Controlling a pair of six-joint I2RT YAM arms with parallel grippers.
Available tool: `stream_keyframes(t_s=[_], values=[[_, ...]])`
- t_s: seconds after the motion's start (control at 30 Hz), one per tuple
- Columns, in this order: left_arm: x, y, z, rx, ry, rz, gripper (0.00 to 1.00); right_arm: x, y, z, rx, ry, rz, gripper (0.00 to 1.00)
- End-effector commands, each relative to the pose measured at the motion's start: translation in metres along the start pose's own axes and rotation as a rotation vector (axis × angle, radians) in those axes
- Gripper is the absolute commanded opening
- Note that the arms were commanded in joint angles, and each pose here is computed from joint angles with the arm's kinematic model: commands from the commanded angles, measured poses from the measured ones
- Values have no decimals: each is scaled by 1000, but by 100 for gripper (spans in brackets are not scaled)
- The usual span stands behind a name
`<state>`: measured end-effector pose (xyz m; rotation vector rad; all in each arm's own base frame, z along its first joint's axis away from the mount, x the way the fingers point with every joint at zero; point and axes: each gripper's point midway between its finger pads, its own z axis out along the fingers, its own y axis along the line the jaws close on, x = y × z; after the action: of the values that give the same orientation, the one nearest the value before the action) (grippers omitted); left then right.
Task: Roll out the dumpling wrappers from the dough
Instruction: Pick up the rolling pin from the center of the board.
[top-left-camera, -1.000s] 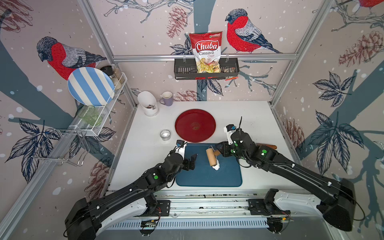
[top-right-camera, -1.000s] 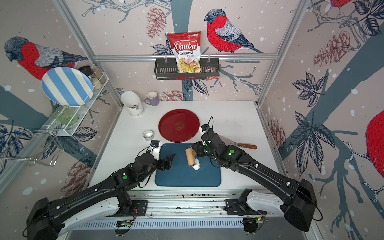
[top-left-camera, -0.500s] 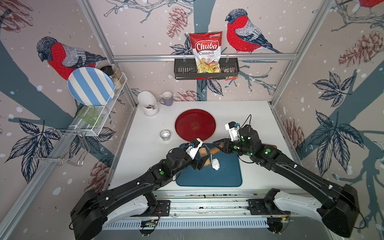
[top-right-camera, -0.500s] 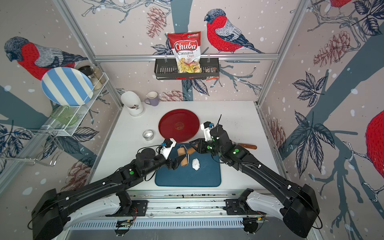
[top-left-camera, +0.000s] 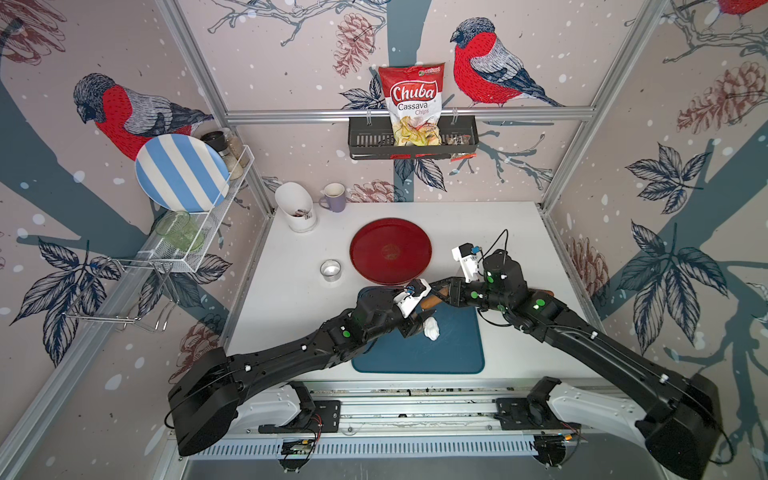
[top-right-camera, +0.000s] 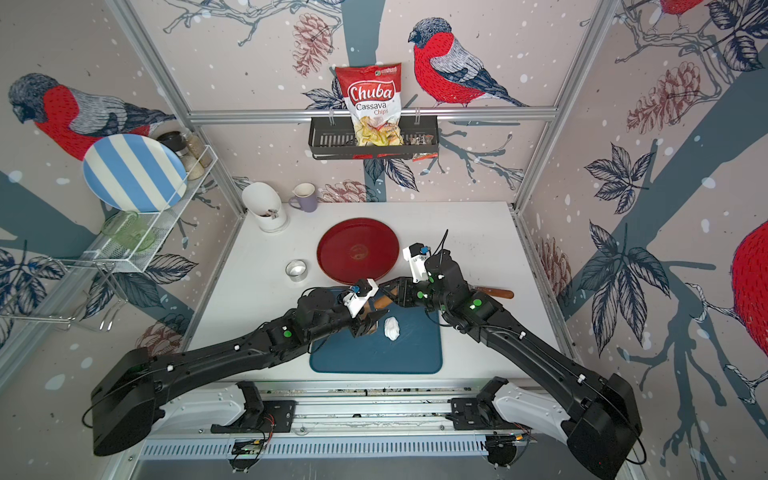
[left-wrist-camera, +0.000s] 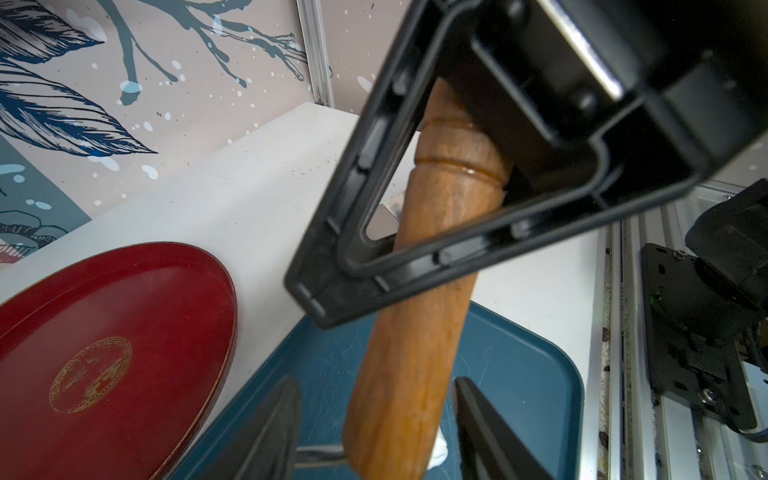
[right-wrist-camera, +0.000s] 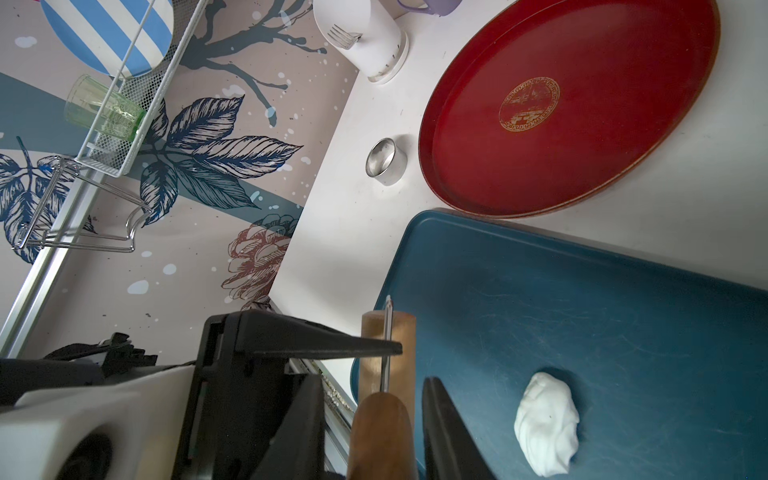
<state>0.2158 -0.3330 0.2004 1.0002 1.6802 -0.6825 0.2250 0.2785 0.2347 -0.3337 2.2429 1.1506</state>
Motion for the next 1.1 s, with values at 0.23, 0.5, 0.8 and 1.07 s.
stream_keyframes(t_s=[0.23, 0.5, 0.8, 1.07], values=[[-8, -7, 10, 24, -2, 34, 24, -10, 13, -4, -68, -36, 0, 0], [-7, -6, 12, 24, 14, 50, 0, -13, 0, -8, -47, -40, 35, 33], [-8, -2, 9, 0, 20, 82, 0, -14, -9, -25, -13, -56, 9, 64], [-10, -10, 5, 46, 12, 116, 0, -11, -5, -31, -25, -27, -16, 57]])
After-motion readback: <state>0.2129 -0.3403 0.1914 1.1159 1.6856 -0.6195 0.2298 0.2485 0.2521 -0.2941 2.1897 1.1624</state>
